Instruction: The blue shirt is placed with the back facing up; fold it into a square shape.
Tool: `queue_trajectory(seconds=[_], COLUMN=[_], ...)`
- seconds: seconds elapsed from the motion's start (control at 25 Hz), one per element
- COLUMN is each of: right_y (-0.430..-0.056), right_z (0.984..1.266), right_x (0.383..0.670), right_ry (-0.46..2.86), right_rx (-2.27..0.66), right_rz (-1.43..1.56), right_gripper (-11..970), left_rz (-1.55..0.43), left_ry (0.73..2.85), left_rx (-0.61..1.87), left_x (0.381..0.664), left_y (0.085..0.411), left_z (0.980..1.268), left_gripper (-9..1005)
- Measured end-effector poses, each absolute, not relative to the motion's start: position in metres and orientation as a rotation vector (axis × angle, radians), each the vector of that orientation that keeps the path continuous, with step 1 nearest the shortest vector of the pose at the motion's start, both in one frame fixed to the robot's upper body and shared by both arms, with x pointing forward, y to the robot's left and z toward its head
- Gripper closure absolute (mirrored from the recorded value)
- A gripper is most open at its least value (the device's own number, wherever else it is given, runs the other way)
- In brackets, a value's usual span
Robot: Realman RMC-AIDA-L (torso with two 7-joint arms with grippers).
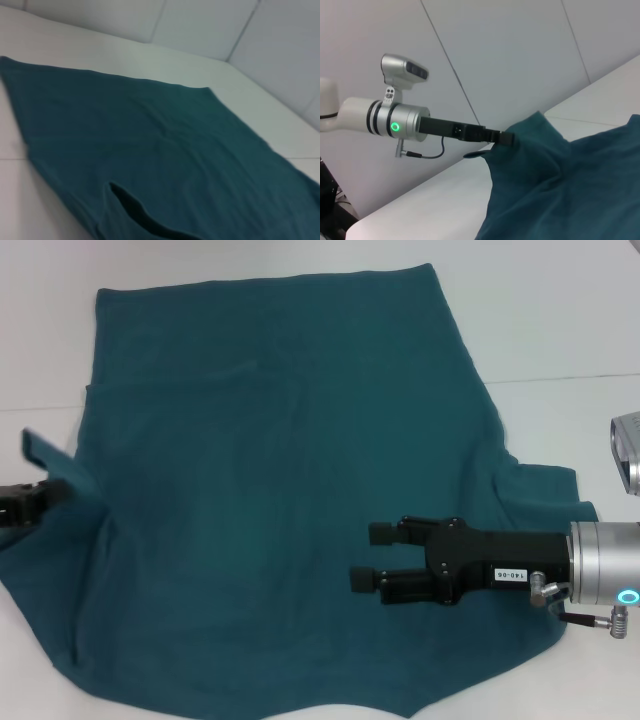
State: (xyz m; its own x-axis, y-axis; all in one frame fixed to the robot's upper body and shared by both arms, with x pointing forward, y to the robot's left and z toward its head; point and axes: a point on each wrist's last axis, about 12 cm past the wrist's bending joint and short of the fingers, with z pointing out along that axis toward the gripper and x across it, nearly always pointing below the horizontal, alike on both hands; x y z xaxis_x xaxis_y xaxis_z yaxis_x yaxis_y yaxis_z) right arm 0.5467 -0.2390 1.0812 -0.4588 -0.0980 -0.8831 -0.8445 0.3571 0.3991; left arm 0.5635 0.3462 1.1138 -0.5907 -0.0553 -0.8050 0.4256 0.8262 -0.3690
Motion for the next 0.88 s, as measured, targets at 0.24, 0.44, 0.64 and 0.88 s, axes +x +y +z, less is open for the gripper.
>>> queue_trajectory(seconds=[0.24, 0.44, 0.64, 0.88], right_y=[-0.239, -0.239, -0.238, -0.238], right_z=[1.081, 1.080, 1.079, 1.079], right_x=[0.547, 0.546, 0.545, 0.545], right_ry=[1.813, 1.813, 1.815, 1.816], right_rx=[-0.830, -0.829, -0.826, -0.825], right_rz=[1.166, 1.168, 1.174, 1.174], right_gripper=[51, 51, 52, 53], left_rz=[-0.757, -0.767, -0.789, -0.845], left_ry=[2.134, 2.139, 2.145, 2.144], left_rx=[0.277, 0.269, 0.260, 0.260], left_x=[0.570, 0.578, 0.582, 0.587], left_y=[0.331, 0.323, 0.318, 0.305], left_z=[1.116, 1.114, 1.114, 1.111], left_gripper=[971, 969, 967, 964])
